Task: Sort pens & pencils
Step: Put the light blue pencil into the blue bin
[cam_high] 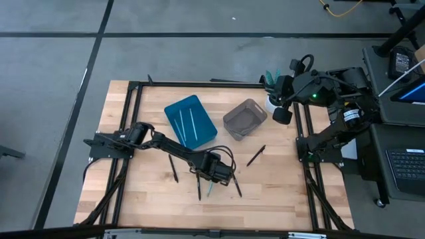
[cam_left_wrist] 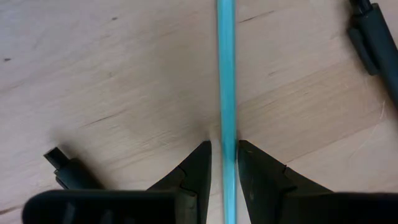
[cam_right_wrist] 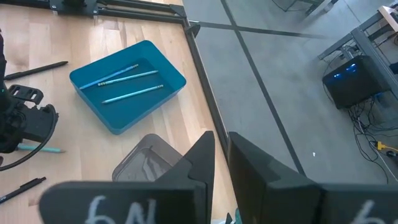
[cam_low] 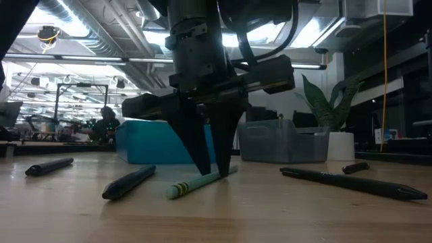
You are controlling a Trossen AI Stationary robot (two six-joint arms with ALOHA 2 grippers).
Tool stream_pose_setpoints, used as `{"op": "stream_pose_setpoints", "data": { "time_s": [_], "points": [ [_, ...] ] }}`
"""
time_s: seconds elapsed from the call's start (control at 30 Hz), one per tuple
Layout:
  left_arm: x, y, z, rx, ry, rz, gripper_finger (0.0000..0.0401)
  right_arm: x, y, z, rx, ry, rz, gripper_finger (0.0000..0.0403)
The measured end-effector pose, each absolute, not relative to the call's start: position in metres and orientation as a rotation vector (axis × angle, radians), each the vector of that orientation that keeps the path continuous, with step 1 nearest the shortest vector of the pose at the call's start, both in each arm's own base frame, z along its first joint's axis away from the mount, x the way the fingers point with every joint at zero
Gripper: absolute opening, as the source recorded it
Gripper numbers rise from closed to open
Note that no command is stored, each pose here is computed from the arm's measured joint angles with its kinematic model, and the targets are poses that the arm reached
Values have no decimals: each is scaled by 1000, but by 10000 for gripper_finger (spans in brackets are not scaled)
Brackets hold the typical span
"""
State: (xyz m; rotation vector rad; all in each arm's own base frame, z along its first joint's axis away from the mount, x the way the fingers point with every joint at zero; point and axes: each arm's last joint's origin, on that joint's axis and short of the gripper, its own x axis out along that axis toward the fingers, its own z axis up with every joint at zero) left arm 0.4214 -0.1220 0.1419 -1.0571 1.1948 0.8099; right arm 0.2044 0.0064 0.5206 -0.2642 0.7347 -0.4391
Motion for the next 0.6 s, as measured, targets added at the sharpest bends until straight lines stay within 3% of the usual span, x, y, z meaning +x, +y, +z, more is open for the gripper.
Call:
{"op": "stream_pose_setpoints", "data": {
  "time_s": [0.37,0.6],
  "points": [
    [420,-122,140,-1051,1202,819,12,204,6,521,-264,735,-439,48],
    [423,-122,147,-1031,1172,832,15,204,6,521,-265,735,-439,48]
  ]
}}
